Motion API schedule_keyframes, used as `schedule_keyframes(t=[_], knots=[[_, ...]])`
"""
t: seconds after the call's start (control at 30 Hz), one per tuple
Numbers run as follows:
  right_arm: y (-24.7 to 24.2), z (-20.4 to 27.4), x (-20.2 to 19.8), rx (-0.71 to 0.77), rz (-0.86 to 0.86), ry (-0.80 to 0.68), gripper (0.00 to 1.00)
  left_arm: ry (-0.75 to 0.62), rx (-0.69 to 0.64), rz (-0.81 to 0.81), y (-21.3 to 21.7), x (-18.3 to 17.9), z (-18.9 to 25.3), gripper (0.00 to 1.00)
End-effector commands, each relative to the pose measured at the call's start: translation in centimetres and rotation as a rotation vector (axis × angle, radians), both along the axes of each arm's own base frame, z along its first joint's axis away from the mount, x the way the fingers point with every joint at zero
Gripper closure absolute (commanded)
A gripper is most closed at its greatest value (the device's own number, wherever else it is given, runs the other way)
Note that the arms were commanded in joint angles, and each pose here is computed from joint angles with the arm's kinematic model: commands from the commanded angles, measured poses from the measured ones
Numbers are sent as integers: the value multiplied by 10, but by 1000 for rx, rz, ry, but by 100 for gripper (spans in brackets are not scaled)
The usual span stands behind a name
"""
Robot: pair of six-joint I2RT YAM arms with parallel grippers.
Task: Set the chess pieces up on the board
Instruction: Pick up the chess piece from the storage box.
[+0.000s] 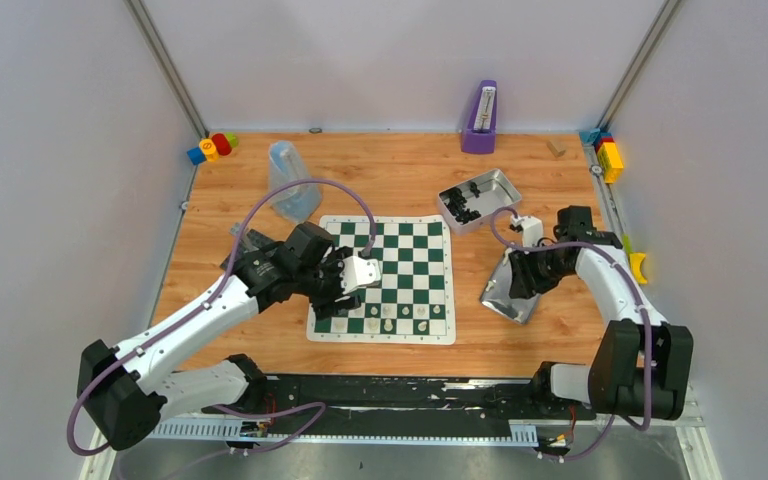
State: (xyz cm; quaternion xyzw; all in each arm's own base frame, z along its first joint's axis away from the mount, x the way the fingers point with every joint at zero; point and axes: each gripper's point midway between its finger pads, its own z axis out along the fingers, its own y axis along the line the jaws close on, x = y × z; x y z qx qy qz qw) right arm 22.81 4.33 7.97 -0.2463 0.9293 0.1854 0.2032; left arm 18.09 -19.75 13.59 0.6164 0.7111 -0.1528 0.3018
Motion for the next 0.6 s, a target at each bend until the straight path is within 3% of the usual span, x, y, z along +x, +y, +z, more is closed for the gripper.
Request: schedule_keyframes(t=[0.0, 0.2, 0.57], knots=[[-8, -13, -17, -44, 25, 79, 59, -15, -34, 25, -3, 3, 17, 23], [-6, -31, -30, -26, 19, 200, 56, -7, -29, 29, -3, 4, 13, 20], [-14, -44, -36, -73, -21, 284, 57, -2, -30, 27, -3, 3, 10, 15]])
